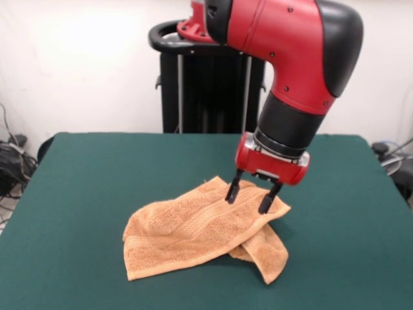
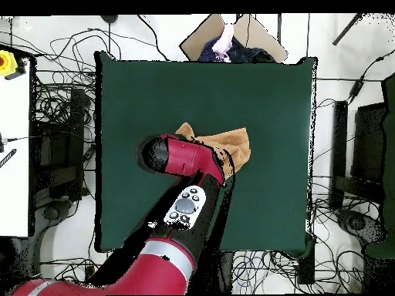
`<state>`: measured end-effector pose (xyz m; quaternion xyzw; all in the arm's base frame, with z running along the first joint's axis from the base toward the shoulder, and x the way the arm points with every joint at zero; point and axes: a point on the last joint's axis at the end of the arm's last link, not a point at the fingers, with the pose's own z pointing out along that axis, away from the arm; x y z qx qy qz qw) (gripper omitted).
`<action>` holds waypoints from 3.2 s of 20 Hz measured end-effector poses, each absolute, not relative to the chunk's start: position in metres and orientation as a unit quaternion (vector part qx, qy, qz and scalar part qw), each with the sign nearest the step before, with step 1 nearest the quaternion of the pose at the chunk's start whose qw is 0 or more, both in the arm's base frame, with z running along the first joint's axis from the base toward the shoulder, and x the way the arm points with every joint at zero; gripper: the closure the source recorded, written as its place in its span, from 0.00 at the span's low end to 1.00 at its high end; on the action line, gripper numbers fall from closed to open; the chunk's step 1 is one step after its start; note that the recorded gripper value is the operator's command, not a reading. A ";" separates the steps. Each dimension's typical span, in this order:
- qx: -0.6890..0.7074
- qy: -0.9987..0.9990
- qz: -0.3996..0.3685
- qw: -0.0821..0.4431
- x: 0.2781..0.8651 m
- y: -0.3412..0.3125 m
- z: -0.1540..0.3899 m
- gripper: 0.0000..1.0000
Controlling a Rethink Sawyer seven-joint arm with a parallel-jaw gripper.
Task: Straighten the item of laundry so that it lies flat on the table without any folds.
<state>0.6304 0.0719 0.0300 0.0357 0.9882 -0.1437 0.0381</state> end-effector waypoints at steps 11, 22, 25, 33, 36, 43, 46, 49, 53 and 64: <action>0.038 0.989 -0.141 0.015 0.600 0.075 0.007 0.00; 0.044 0.990 -0.131 -0.009 0.572 0.092 0.001 0.00; 0.042 0.990 -0.131 -0.010 0.565 0.098 0.000 0.00; 0.035 0.990 -0.134 0.007 0.558 0.111 -0.004 0.00; 0.032 0.990 -0.135 0.014 0.558 0.116 -0.006 0.00; 0.022 0.990 -0.139 0.027 0.556 0.127 -0.013 0.00; 0.017 0.989 -0.143 0.029 0.553 0.131 -0.017 0.00; 0.016 0.989 -0.144 0.028 0.551 0.133 -0.020 0.00; 0.019 0.989 -0.145 0.024 0.551 0.133 -0.025 0.00; 0.022 0.988 -0.150 0.023 0.550 0.126 -0.044 0.00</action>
